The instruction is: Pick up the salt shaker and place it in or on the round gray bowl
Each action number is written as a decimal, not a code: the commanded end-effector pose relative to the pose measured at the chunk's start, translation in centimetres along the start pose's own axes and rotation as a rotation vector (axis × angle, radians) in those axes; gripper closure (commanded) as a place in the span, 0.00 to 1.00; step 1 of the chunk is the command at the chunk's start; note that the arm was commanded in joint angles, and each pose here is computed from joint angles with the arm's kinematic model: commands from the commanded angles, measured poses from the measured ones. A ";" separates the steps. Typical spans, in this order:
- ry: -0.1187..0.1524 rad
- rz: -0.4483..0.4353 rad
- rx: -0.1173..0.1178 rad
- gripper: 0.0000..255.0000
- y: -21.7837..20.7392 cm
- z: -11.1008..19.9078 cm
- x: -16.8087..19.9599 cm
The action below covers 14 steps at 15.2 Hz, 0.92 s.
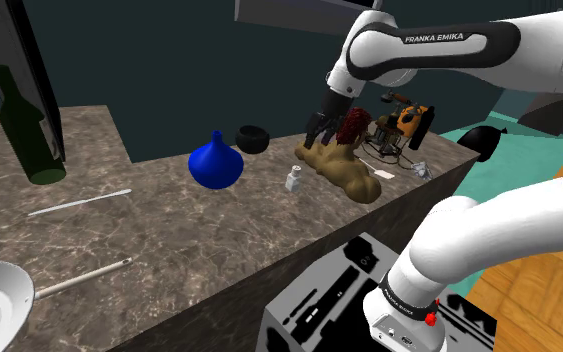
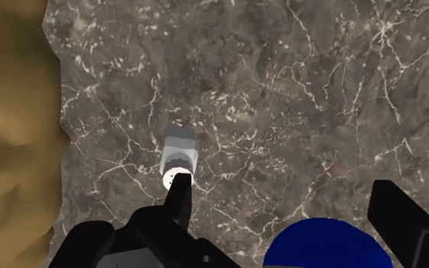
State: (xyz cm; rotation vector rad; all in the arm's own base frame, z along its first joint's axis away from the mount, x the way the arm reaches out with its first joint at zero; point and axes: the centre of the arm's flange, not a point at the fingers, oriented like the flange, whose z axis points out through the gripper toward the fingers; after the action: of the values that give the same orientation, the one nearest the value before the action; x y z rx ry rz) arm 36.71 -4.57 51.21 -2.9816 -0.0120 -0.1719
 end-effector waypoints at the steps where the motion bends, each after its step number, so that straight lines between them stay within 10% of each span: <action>1: 0.001 0.003 0.009 0.00 1.3 2.1 0.6; 14: -0.008 0.022 0.059 0.00 9.1 14.8 3.9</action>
State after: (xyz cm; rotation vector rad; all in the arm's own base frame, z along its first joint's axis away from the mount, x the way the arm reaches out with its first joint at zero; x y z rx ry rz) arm 42.23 -11.24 36.27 -2.9228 0.0152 -0.1539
